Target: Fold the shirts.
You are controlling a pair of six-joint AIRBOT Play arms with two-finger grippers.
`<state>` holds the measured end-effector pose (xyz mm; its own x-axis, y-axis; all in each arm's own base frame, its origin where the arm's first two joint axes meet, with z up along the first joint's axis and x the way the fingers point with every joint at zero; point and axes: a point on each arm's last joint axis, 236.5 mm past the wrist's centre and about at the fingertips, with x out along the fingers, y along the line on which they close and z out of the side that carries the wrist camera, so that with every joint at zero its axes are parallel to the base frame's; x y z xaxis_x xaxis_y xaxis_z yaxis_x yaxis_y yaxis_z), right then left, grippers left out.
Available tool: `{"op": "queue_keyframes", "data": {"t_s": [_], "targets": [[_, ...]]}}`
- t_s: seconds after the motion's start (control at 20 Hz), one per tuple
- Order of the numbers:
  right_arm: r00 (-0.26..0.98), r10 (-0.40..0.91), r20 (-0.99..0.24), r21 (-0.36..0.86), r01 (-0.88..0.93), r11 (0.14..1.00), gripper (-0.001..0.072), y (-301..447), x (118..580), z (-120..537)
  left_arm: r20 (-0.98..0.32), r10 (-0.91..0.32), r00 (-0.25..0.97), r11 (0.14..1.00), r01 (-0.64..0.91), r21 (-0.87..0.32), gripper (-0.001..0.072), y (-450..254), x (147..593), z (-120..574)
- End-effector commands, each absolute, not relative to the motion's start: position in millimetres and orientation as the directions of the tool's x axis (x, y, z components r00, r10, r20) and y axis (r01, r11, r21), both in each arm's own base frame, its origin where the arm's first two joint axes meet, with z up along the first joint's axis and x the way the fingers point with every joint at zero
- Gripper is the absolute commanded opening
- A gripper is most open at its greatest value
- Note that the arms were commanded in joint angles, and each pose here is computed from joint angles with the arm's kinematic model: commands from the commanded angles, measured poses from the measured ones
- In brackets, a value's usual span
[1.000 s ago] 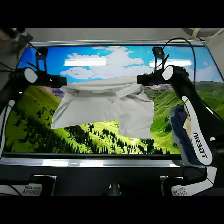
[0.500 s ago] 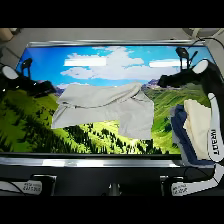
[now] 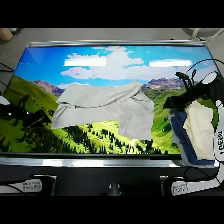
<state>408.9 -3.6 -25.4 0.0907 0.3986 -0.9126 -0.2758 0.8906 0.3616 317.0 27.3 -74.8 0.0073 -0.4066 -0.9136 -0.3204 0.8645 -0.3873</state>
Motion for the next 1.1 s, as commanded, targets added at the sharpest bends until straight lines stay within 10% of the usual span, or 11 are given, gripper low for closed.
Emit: {"op": "queue_keyframes", "data": {"t_s": [0.0,0.35,0.5,0.55,0.6,1.05], "targets": [[0.072,0.403,-0.913,0.370,-0.277,0.887,0.0485,-3.5,402.4,-33.8,-0.906,-0.424,-0.005,0.855,-0.331,-0.399,0.0523,20.9,303.3,-94.6],[0.085,0.398,-0.914,0.362,-0.276,0.891,0.0488,-4.8,405.8,-34.5,-0.908,-0.415,0.066,0.853,-0.319,-0.413,0.0476,11.7,325.1,-108.8],[0.075,0.396,-0.915,0.361,-0.286,0.888,0.0620,3.1,404.5,-42.5,-0.911,-0.403,0.089,0.856,-0.315,-0.410,0.0288,7.1,333.1,-109.6],[0.058,0.399,-0.915,0.365,-0.302,0.881,0.0621,11.4,401.6,-49.0,-0.911,-0.404,0.086,0.858,-0.308,-0.410,0.0077,4.5,333.0,-109.6],[0.038,0.404,-0.914,0.372,-0.323,0.870,0.0621,21.6,399.1,-56.7,-0.911,-0.405,0.083,0.861,-0.302,-0.410,0.0026,2.3,333.1,-109.6],[0.099,0.454,-0.886,0.408,-0.300,0.862,0.0550,59.8,432.6,-99.2,-0.909,-0.407,0.090,0.871,-0.261,-0.416,0.0026,-0.3,331.7,-99.0]]}}
